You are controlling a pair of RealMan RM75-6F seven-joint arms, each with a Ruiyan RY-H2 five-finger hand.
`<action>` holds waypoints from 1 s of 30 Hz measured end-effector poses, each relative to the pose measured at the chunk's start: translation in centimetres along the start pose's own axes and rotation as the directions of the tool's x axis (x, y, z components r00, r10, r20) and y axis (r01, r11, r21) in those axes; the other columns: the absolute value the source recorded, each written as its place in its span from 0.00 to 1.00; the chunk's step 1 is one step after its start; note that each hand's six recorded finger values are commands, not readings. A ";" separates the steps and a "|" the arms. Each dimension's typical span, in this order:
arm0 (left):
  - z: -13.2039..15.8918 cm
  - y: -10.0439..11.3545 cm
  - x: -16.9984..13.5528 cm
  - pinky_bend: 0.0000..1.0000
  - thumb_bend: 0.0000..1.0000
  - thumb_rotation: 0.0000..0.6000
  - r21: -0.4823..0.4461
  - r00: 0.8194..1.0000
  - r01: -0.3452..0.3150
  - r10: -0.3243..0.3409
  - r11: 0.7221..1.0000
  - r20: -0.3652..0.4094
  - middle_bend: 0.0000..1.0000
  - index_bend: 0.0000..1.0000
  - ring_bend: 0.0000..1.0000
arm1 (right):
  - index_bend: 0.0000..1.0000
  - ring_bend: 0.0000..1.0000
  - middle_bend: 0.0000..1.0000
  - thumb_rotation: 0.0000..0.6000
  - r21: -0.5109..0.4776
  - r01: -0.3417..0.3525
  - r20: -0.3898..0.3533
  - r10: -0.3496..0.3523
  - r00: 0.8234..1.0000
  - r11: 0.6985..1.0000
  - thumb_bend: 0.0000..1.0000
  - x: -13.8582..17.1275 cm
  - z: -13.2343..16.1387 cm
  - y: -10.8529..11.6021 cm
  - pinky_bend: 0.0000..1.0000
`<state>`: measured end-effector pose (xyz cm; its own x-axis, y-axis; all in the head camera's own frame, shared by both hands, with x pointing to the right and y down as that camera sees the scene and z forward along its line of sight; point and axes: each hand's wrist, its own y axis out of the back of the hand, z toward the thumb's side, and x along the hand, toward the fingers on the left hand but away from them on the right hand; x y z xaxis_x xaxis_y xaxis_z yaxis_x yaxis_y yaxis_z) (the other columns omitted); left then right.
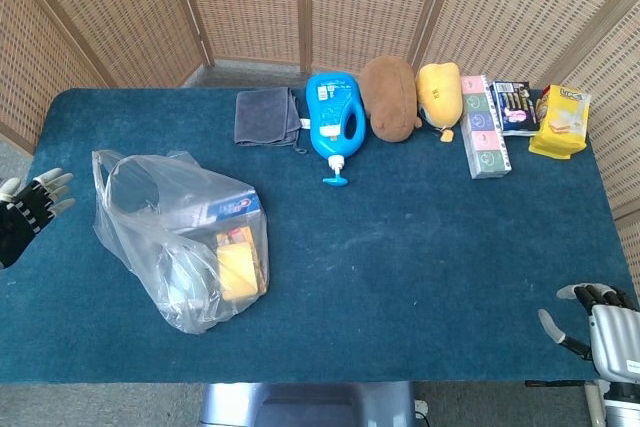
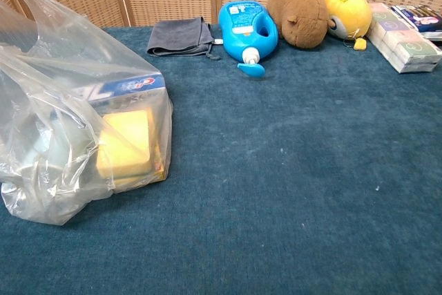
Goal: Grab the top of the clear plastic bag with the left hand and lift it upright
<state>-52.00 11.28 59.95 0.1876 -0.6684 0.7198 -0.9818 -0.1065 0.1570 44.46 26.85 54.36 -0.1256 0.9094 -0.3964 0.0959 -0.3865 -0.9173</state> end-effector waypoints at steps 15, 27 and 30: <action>-0.1 -0.8 1.8 0.05 0.31 0.00 -0.020 0.999 0.029 -0.030 0.999 -0.037 0.07 0.06 0.00 | 0.42 0.32 0.42 0.06 -0.002 0.013 0.006 -0.013 1.000 1.000 0.32 0.2 -0.2 0.3 0.24; 0.3 -4.1 4.2 0.05 0.31 0.00 -0.049 0.991 0.116 -0.118 0.992 -0.058 0.07 0.05 0.00 | 0.42 0.32 0.42 0.06 -0.005 0.021 0.010 -0.021 1.000 1.000 0.32 0.6 -0.4 0.6 0.24; 0.3 -4.9 4.9 0.05 0.31 0.00 -0.052 0.989 0.128 -0.131 0.990 -0.074 0.07 0.06 0.00 | 0.42 0.32 0.42 0.05 -0.004 0.024 0.011 -0.024 1.000 1.000 0.32 0.7 -0.5 0.7 0.24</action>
<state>-46.32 8.28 62.55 0.3163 -0.5925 0.7408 -0.9471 -0.1525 0.2824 44.93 27.30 53.47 -0.1388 0.9166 -0.3749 0.0972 -0.3641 -0.9263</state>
